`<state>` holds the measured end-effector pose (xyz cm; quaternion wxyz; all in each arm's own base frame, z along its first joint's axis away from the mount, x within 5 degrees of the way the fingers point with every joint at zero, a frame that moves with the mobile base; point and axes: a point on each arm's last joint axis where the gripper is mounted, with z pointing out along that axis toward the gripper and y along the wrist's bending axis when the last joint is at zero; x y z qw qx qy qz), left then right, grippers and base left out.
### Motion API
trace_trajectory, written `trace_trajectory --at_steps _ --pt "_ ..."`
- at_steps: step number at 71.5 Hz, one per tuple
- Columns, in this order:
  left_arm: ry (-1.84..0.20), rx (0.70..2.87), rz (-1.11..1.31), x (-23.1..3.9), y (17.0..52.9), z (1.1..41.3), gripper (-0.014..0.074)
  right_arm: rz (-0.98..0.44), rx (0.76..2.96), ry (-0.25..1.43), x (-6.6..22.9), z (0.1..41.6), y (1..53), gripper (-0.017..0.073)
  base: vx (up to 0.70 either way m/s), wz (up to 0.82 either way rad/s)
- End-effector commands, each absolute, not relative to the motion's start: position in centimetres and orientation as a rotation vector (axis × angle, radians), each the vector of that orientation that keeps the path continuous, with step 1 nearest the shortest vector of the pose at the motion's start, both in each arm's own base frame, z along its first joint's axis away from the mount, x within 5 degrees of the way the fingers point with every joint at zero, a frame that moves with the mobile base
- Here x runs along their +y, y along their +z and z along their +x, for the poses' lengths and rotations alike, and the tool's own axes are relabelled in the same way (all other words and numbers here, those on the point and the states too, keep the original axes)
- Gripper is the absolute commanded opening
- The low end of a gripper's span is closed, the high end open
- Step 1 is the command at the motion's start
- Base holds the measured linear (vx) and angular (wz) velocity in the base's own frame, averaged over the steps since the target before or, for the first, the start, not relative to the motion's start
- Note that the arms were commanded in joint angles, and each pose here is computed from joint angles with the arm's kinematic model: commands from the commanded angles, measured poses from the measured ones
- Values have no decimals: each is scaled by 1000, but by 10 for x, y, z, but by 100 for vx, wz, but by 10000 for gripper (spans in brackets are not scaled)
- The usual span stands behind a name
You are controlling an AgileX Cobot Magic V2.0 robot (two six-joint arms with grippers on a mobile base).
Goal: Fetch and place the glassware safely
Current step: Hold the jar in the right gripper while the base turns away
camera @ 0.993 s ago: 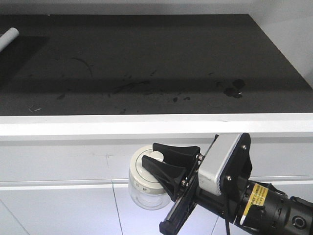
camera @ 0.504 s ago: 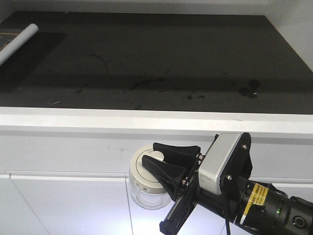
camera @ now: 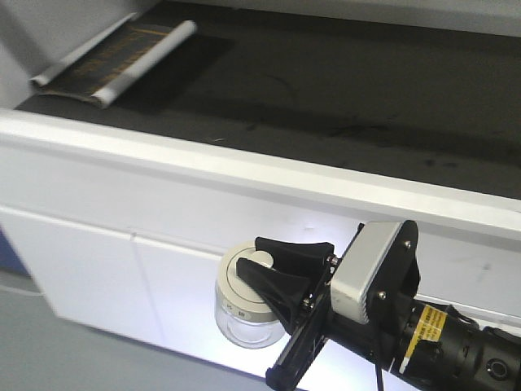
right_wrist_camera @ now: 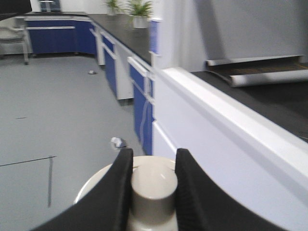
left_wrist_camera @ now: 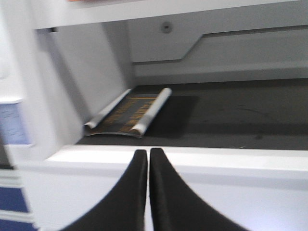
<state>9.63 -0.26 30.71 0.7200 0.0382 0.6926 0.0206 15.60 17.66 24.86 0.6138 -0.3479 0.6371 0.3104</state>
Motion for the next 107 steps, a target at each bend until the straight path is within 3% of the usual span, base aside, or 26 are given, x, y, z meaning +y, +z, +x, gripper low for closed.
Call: trace_trajectory --at_steps 1,58,107 --pt "36 1442 73 -3 322 96 -7 -738 1313 768 177 155 274 -3 -12 58" --pt "36 1442 73 -3 322 96 -7 -737 1312 768 177 154 274 -3 -11 66" --pt "36 1442 73 -3 322 96 -7 -737 1311 769 177 154 274 -3 12 72"
